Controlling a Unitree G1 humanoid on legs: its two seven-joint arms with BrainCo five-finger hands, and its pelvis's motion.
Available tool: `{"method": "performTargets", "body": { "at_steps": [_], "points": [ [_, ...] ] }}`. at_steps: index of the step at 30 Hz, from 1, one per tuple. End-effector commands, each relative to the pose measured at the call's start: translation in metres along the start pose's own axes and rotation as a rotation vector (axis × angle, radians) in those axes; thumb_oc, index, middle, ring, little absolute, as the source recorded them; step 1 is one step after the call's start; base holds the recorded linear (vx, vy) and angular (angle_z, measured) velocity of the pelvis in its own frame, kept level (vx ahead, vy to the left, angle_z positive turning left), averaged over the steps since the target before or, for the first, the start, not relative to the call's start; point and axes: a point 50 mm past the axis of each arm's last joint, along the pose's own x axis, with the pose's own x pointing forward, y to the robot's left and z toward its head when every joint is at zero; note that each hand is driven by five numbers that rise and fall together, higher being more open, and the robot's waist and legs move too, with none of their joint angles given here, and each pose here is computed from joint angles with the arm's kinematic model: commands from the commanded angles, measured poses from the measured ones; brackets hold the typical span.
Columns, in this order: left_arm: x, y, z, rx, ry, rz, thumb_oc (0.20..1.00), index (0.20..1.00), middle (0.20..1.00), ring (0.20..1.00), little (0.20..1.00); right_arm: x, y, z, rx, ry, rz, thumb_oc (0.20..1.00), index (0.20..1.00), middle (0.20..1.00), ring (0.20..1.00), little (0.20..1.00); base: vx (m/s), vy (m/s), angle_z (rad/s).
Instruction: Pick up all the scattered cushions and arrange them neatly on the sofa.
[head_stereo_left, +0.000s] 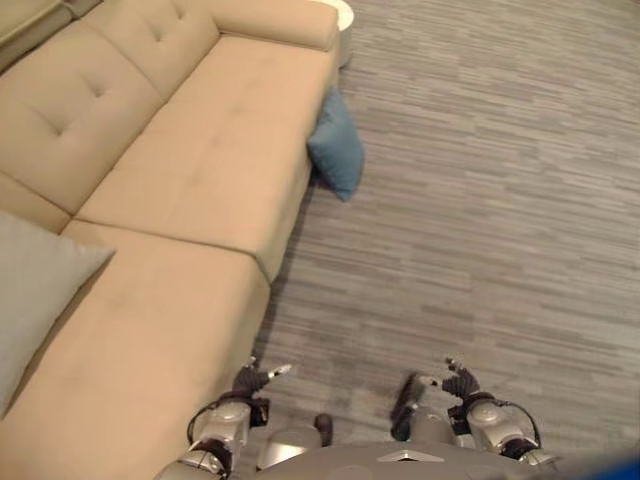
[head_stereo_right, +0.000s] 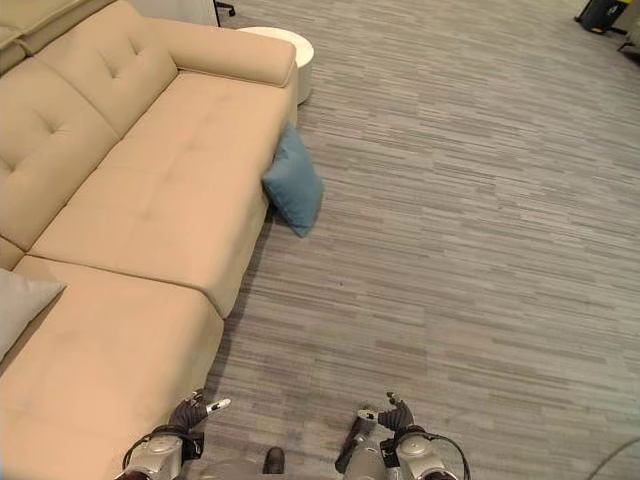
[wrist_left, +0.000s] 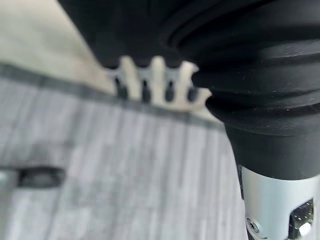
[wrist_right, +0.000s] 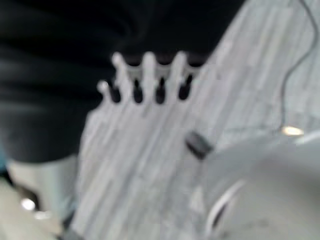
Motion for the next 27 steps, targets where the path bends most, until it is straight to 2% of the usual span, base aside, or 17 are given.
{"method": "performTargets", "body": {
  "at_steps": [1,8,11,20,27],
  "points": [
    [0.003,-0.005,0.017,0.032,-0.068,-0.013,1.0,1.0,1.0,1.0,1.0,0.005,-0.026,0.017,-0.054,-0.066,-0.052,1.0,1.0,1.0,1.0,1.0,0.41,-0.189,0.28],
    [0.006,-0.01,0.029,0.018,-0.091,-0.035,1.0,1.0,1.0,1.0,1.0,0.006,-0.034,0.021,-0.034,-0.075,-0.078,1.0,1.0,1.0,1.0,1.0,0.24,-0.218,0.12],
    [0.005,-0.016,0.029,0.073,-0.094,-0.057,1.0,1.0,1.0,1.0,1.0,0.007,-0.031,0.024,-0.026,-0.088,-0.075,1.0,1.0,1.0,1.0,1.0,0.39,-0.045,0.05],
    [0.004,-0.006,0.02,0.08,-0.065,-0.038,1.0,1.0,1.0,1.0,1.0,0.007,-0.011,0.031,-0.064,-0.115,-0.011,1.0,1.0,1.0,1.0,1.0,0.37,0.06,-0.2],
    [0.005,-0.006,0.023,0.074,-0.074,-0.042,1.0,1.0,1.0,1.0,1.0,0.007,-0.015,0.036,-0.054,-0.13,-0.017,1.0,1.0,1.0,1.0,1.0,0.35,0.091,-0.04]
  ]
}}
